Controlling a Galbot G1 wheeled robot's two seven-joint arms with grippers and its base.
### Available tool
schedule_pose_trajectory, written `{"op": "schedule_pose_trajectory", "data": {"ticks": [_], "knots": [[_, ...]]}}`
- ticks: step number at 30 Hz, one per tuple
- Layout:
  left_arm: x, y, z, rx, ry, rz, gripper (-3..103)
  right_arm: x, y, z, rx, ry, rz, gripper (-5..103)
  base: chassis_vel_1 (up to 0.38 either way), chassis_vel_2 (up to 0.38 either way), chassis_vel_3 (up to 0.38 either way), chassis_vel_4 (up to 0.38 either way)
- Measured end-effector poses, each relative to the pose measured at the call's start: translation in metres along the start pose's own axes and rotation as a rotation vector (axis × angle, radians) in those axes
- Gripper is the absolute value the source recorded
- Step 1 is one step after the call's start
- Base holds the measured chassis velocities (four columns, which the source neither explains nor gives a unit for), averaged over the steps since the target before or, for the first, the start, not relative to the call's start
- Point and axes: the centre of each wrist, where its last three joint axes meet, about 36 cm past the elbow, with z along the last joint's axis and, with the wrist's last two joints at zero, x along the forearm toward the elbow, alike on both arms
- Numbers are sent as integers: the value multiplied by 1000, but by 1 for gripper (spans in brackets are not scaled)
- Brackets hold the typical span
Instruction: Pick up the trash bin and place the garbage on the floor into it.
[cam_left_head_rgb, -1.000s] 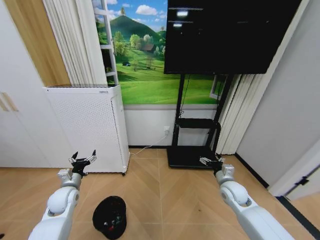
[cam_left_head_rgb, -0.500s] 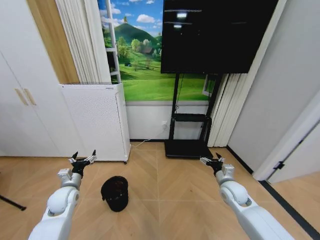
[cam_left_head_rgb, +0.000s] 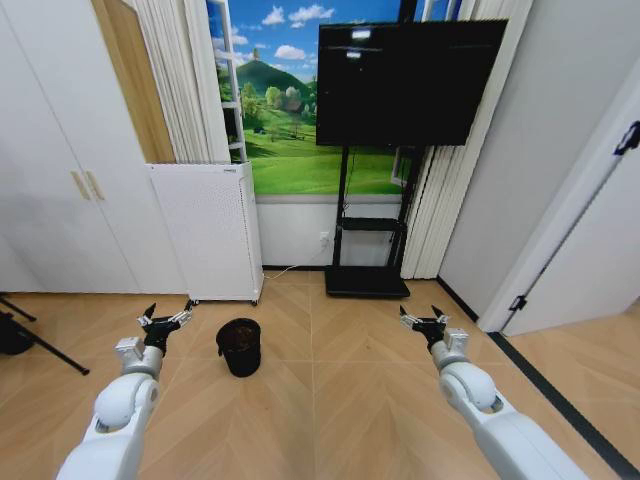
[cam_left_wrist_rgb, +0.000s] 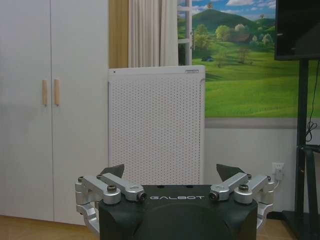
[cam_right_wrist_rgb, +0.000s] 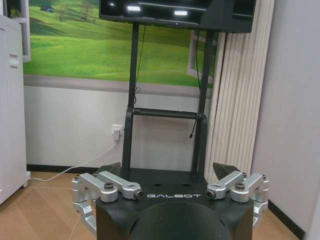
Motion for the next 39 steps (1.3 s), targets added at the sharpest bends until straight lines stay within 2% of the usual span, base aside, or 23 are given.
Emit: {"op": "schedule_pose_trajectory", "data": {"ticks": [8, 12, 25, 39], "knots": [[0, 0, 0, 0, 0, -1, 100, 0, 0, 0, 0, 0, 0, 100, 313, -327, -325, 331], [0, 0, 0, 0, 0, -1, 100, 0, 0, 0, 0, 0, 0, 100, 130, -96, -156, 181], [0, 0, 0, 0, 0, 0, 100, 0, 0, 0, 0, 0, 0, 100, -45, 9, 24, -21], [0, 0, 0, 0, 0, 0, 100, 0, 0, 0, 0, 0, 0, 100, 92, -75, -83, 75]]}}
